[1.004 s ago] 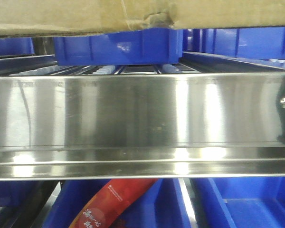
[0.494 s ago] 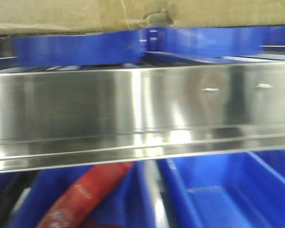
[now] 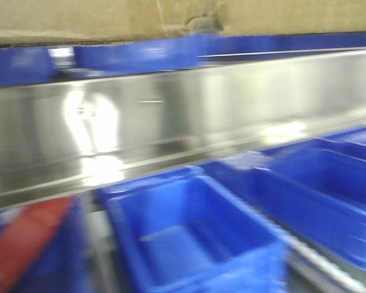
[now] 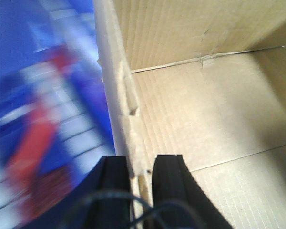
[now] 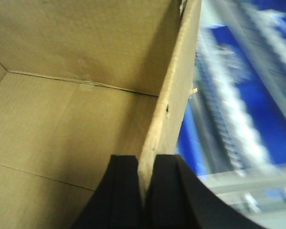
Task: Grab carton from right shelf to conveyor
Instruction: 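Hold the carton with both grippers while driving toward the conveyor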
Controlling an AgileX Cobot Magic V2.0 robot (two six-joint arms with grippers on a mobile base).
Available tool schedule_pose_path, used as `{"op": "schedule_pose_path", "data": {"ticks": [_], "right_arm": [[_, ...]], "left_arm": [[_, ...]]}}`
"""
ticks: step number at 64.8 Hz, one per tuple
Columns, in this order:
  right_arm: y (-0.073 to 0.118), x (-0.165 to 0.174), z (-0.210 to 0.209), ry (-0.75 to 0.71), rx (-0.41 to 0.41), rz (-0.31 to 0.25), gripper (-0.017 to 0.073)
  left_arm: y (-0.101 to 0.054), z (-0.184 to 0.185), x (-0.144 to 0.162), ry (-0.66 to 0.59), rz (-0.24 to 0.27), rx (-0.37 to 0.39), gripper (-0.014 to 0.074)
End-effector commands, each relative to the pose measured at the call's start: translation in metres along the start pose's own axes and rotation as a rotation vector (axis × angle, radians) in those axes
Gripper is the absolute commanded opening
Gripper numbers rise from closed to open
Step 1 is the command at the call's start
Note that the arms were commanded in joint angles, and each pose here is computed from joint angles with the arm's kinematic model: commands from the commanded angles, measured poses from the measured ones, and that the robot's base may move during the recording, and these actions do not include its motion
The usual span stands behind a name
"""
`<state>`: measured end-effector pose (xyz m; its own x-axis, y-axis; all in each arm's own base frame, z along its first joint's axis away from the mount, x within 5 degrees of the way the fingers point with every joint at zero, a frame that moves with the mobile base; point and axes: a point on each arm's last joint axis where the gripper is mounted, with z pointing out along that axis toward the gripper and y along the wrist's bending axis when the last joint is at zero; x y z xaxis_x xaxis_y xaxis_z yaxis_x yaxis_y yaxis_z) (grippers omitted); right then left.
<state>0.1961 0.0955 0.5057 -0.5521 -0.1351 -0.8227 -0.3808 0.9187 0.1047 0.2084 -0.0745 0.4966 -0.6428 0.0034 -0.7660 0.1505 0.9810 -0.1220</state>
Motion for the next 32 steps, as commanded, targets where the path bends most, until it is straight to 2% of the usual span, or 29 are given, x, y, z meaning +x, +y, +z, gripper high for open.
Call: {"op": "schedule_pose_path", "data": {"ticks": [1, 32], "right_arm": [[-0.0043, -0.0048, -0.0056, -0.065, 0.04, -0.031, -0.0068], [-0.0043, -0.0048, -0.0056, -0.065, 0.04, -0.031, -0.0068]], "left_arm": [[-0.0015, -0.0092, -0.0012, -0.041, 0.004, 0.025, -0.0006], [-0.0015, -0.0092, -0.0012, -0.041, 0.004, 0.025, -0.0006]]}}
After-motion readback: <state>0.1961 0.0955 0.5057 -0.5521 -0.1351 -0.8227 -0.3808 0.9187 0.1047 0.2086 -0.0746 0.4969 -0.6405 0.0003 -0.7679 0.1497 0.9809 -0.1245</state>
